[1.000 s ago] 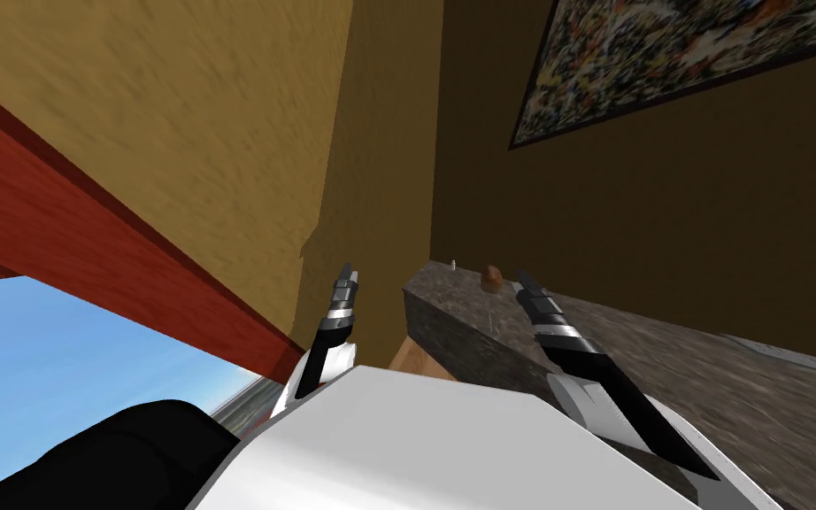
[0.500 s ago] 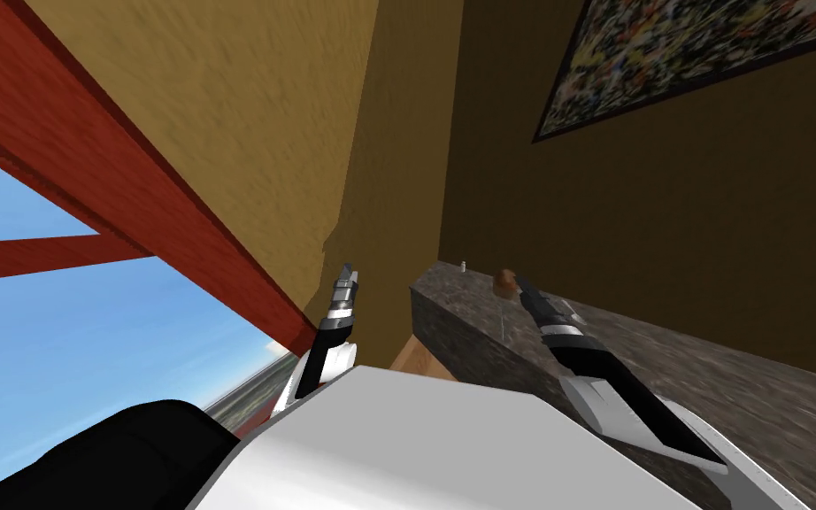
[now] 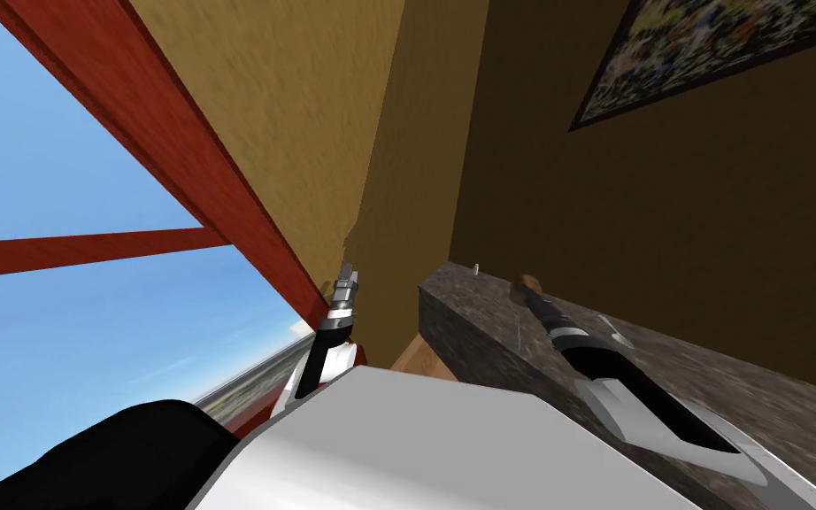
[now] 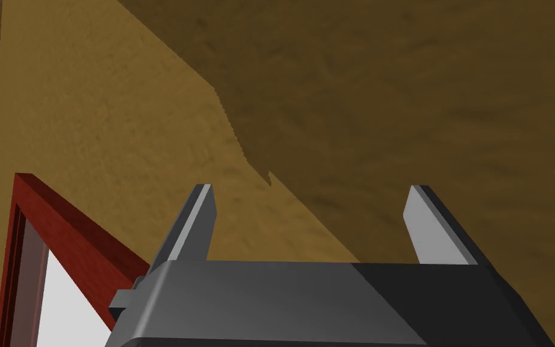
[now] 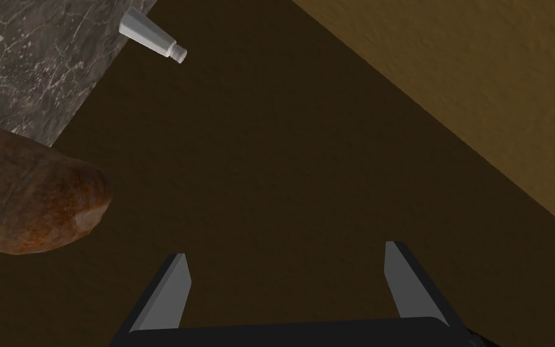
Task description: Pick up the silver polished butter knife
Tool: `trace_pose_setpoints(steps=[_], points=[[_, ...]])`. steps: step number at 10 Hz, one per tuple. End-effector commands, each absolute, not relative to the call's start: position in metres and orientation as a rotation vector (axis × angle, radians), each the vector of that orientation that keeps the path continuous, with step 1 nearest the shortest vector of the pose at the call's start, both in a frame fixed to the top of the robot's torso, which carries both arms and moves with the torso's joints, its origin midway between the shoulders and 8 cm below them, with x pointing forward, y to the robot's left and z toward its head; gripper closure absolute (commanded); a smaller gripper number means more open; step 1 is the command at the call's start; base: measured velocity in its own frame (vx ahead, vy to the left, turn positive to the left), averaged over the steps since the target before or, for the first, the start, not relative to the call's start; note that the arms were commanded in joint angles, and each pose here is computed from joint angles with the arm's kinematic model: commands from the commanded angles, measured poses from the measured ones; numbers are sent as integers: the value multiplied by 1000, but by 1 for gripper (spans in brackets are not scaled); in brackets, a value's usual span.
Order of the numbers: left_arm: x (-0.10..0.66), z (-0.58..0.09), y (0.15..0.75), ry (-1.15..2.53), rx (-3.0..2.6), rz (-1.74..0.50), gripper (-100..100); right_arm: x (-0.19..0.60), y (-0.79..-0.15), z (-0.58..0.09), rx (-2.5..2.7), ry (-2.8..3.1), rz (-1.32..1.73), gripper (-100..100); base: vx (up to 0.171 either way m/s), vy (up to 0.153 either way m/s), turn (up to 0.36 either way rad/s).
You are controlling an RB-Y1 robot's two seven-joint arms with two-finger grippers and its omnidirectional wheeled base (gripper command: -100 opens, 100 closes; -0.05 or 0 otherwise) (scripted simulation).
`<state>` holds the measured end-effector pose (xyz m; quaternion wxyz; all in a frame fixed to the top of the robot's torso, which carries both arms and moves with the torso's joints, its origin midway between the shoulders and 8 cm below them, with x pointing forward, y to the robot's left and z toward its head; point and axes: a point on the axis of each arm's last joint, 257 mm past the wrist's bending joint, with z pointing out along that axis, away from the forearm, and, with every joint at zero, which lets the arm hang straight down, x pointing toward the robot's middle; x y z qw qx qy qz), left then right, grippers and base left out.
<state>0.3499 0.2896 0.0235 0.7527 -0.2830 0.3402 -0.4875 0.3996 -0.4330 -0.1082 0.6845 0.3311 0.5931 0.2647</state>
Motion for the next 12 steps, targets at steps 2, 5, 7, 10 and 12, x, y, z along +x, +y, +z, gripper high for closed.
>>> trace_pose_setpoints(steps=[2, 5, 7, 10, 12], points=[[350, 23, 290, 743, -618, -1064, 0, 395, -463, -136, 788, 1418, 491, -100, -22, 12, 146], [350, 24, 290, 743, -618, -1064, 0, 390, -484, -157, 834, 1485, 417, -100, -16, 11, 170], [350, 24, 290, 743, -618, -1064, 0, 383, -503, -174, 867, 1538, 354, -100, -16, 11, 158], [350, 23, 290, 743, -618, -1064, 0, 368, -538, -200, 922, 1625, 243, -100, -14, 16, 171], [350, 23, 290, 743, -618, -1065, 0, 357, -556, -215, 960, 1674, 183, -100, -9, 10, 123]])
